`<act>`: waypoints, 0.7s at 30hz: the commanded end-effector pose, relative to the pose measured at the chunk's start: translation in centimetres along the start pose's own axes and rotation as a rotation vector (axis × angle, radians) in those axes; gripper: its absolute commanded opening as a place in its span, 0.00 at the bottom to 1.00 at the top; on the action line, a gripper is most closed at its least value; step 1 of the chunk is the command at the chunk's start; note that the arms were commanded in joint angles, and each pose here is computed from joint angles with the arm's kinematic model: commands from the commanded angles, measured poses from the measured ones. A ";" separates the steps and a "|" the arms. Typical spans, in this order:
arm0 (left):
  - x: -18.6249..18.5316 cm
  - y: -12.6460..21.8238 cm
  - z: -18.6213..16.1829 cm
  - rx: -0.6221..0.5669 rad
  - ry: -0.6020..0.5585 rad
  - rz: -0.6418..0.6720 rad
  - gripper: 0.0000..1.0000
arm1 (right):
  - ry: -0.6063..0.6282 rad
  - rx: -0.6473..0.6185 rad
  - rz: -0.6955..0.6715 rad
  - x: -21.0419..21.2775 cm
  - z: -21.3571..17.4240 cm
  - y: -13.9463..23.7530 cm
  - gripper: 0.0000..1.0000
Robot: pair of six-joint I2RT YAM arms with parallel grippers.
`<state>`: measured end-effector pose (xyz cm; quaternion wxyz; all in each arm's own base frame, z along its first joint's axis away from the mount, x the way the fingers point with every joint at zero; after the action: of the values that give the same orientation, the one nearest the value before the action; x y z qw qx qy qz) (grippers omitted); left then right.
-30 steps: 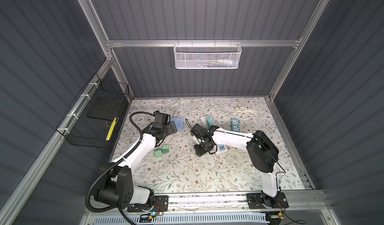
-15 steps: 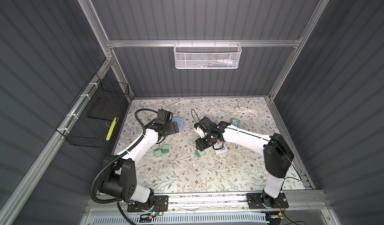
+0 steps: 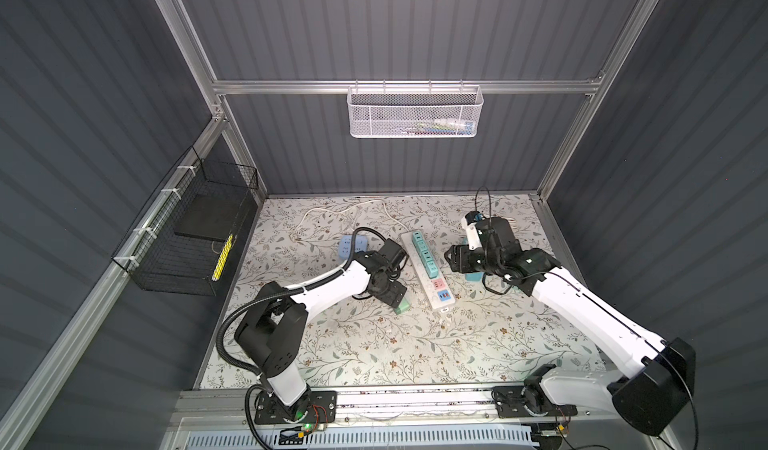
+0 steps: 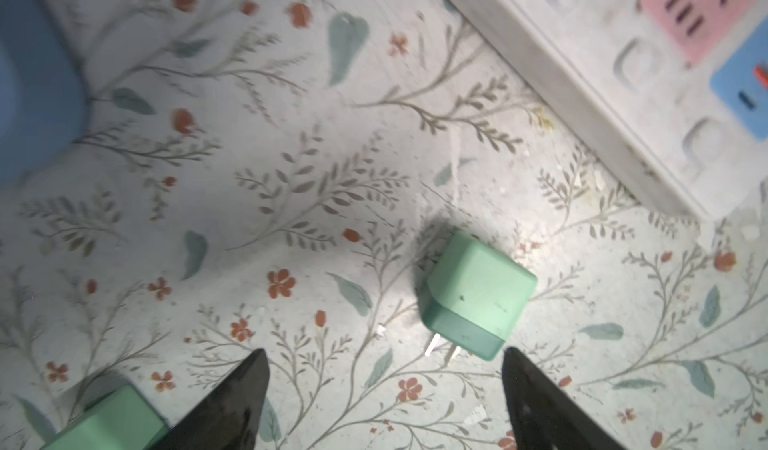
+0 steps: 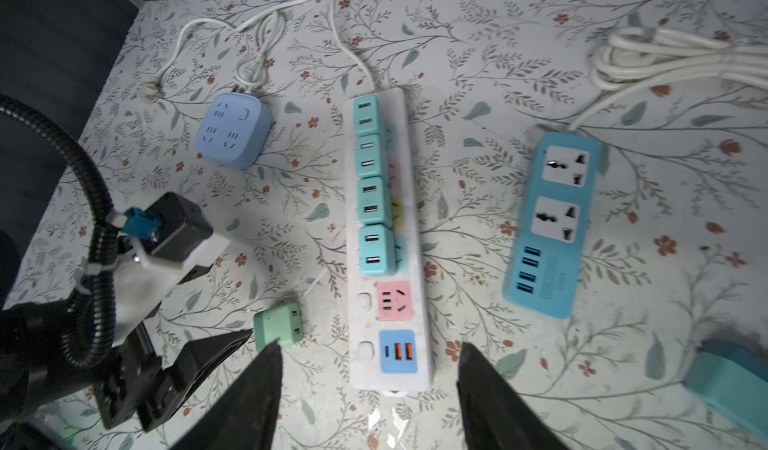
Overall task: Insert the plug
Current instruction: 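Release the mint-green plug near the strip and withdraw the right gripper while left lowers, then close the left gripper on the mint-green plug on the table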
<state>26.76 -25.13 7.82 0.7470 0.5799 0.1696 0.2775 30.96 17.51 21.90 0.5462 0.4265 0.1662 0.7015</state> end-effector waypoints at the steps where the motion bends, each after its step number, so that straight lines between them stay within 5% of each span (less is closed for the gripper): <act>1: -1.9 -0.2 -0.3 0.057 -0.126 -0.077 0.85 | -0.023 0.013 -0.059 -1.7 -0.2 -0.2 0.71; 7: -3.0 -2.0 -0.1 0.118 -0.200 -0.098 0.80 | -0.111 0.029 -0.035 -2.7 -0.2 -0.6 0.75; 21: -2.5 -3.8 0.0 0.145 -0.179 -0.072 0.54 | -0.132 0.073 -0.012 -2.7 -1.2 -1.7 0.76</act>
<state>25.30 -27.13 3.41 0.7227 0.6506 0.1470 0.1810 31.25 15.72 19.53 0.5499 0.4802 0.1567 0.6652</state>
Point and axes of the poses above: each gripper's point midway between its finger pads, its own y axis back along the fingers, its own x axis along the line the jaws close on, z = x × y, the point moved 1 cm from there along y, back along the fingers, and after that the axes turned 15 degrees about -y, right-handed, at the moved point
